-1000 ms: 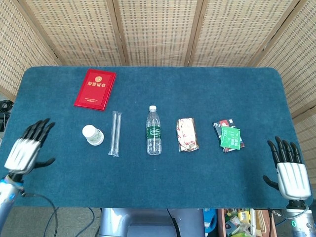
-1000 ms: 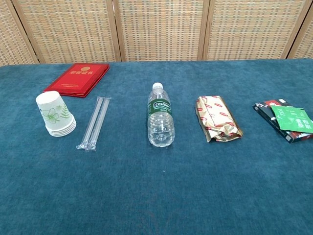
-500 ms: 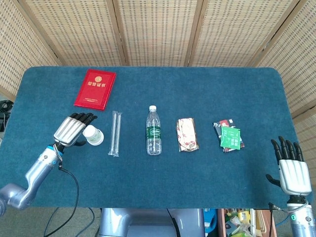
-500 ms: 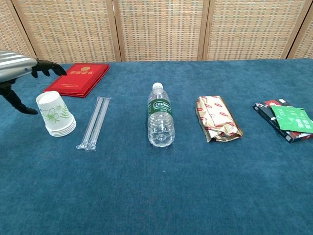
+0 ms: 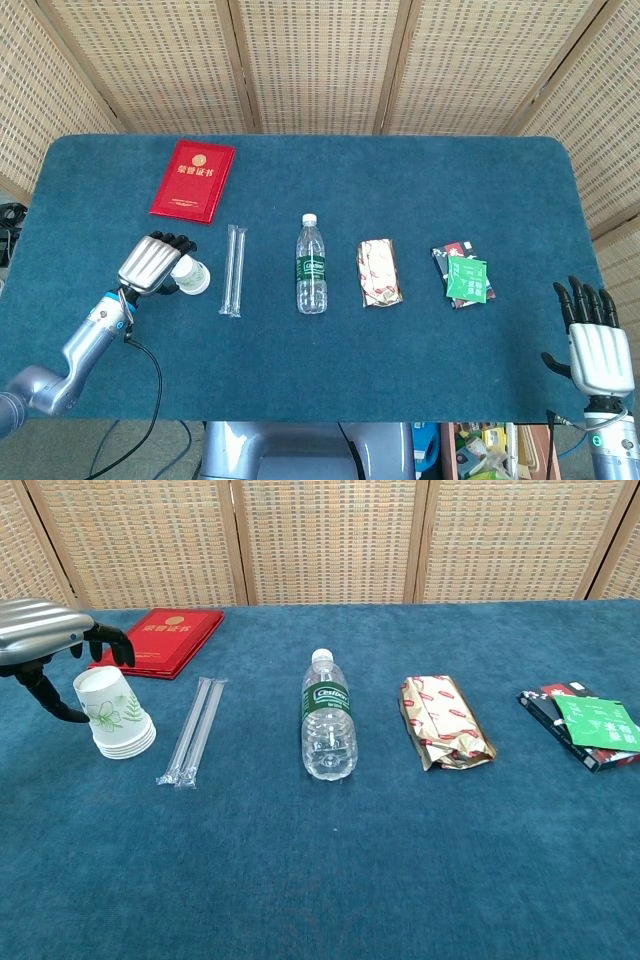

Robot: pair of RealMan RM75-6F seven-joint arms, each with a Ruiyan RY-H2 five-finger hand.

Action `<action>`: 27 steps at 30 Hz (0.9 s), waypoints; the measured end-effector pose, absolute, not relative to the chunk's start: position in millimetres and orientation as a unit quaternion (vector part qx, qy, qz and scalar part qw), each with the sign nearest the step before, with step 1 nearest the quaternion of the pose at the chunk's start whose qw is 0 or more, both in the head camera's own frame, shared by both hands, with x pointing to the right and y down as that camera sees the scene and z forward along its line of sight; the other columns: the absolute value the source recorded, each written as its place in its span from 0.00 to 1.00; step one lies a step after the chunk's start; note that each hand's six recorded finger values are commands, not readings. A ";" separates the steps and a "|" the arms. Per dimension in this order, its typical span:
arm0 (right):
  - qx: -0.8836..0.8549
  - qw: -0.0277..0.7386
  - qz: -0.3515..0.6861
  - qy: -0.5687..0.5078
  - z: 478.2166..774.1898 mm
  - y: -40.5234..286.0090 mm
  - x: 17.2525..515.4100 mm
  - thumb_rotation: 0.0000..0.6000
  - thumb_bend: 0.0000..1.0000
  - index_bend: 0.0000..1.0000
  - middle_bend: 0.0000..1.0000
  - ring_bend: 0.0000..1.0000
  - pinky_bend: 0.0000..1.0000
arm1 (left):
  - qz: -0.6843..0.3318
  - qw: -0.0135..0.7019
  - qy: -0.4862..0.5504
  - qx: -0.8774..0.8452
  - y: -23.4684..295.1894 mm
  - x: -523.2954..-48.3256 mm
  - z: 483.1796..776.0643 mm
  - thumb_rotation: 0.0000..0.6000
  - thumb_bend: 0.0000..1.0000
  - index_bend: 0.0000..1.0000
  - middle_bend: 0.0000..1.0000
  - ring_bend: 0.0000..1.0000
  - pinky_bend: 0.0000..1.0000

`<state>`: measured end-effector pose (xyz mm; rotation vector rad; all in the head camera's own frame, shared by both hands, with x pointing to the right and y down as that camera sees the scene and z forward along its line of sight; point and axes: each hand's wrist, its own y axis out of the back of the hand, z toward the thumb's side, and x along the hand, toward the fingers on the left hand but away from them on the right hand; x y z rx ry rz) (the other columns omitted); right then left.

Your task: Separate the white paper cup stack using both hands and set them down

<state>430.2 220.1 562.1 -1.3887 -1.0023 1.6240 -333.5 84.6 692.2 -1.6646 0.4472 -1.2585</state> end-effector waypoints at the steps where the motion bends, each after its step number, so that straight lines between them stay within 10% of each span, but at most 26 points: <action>1: -0.544 0.380 0.636 -0.393 562.3 220.0 430.3 1.00 0.00 0.00 0.00 0.00 0.00 | -0.517 0.481 0.186 -0.683 84.5 -334.0 693.0 1.00 0.09 0.38 0.39 0.40 0.41; 18: -0.547 0.377 0.639 -0.388 565.3 221.1 429.6 1.00 0.00 0.00 0.00 0.00 0.00 | -0.508 0.443 0.253 -0.694 76.4 -350.3 685.2 1.00 0.13 0.47 0.46 0.47 0.46; 27: -0.554 0.403 0.614 -0.392 564.4 214.1 422.3 1.00 0.00 0.10 0.06 0.00 0.00 | -0.433 0.309 0.380 -0.757 69.3 -357.9 658.7 1.00 0.19 0.48 0.48 0.48 0.47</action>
